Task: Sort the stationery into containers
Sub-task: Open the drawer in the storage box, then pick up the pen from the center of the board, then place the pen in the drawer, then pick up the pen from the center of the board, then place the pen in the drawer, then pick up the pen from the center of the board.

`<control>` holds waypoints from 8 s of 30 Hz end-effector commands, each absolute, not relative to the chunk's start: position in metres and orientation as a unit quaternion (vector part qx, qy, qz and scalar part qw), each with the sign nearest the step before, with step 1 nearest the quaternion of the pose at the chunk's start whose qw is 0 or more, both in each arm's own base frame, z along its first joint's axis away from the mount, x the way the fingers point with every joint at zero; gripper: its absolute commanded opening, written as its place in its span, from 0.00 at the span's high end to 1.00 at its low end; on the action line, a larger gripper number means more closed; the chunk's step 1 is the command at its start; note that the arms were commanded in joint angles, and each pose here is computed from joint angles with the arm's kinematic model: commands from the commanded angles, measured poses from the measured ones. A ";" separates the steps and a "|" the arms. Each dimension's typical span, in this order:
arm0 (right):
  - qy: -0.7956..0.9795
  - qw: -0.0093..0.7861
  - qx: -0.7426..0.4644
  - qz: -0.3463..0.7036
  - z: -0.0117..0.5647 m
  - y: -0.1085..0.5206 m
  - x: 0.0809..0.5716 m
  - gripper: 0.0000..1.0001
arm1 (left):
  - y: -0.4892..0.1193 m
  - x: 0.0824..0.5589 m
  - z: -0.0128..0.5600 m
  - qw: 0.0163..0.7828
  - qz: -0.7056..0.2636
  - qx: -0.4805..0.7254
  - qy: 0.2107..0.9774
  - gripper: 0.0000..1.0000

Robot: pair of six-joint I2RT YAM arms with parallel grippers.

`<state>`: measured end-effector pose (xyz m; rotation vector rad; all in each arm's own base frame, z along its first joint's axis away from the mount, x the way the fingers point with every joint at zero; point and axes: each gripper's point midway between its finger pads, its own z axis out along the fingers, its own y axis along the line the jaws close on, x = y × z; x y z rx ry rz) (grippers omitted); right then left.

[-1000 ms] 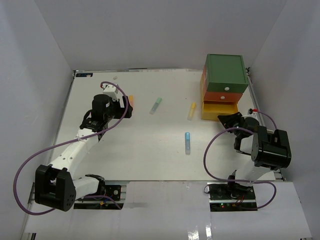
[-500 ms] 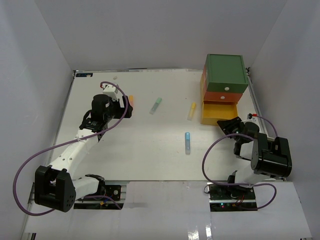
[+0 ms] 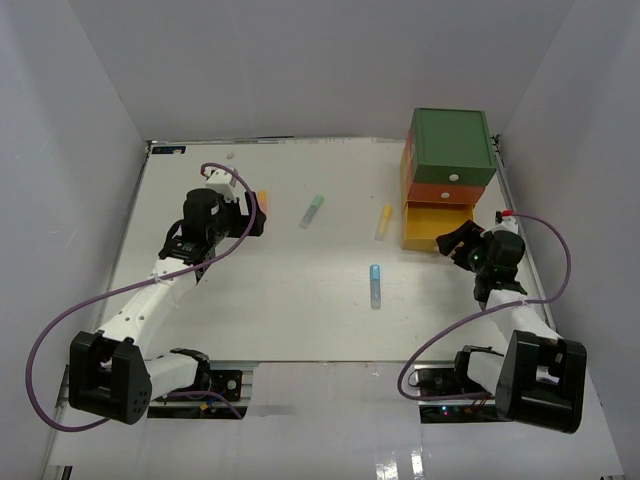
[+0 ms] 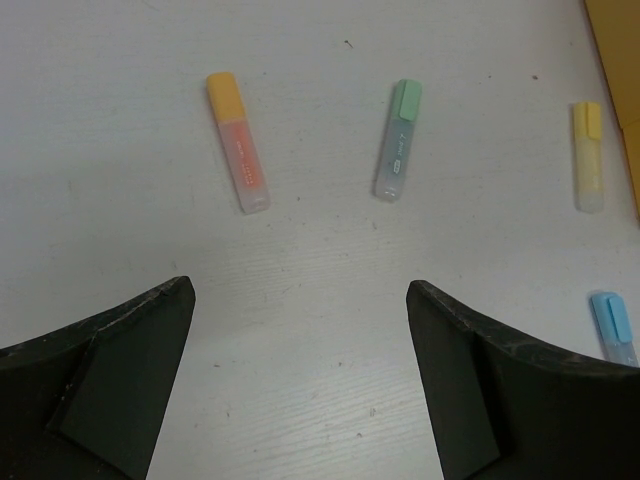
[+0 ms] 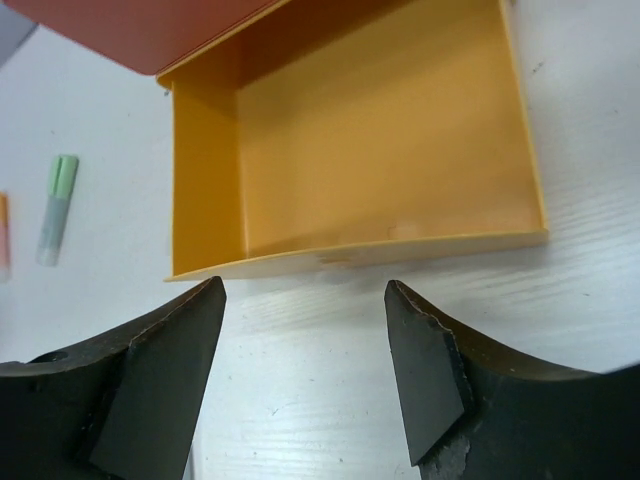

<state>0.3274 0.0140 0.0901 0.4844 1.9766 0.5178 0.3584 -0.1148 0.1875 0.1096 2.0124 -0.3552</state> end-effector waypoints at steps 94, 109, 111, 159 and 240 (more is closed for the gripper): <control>0.822 0.484 0.261 0.148 0.146 0.054 0.417 0.40 | -0.112 0.361 0.210 0.541 -0.143 0.040 0.828 0.02; 0.884 0.466 0.038 0.012 0.144 0.160 0.418 0.39 | -0.112 0.362 0.206 0.536 -0.141 0.039 0.831 0.02; 0.894 0.446 0.049 0.003 0.131 0.167 0.429 0.39 | -0.111 0.361 0.205 0.536 -0.141 0.038 0.832 0.02; 0.884 0.443 0.142 0.053 0.112 0.179 0.398 0.92 | -0.113 0.361 0.210 0.540 -0.146 0.039 0.828 0.02; 0.721 0.657 0.027 0.218 0.211 0.084 0.298 0.10 | -0.127 0.484 0.041 0.348 0.017 -0.056 0.936 0.41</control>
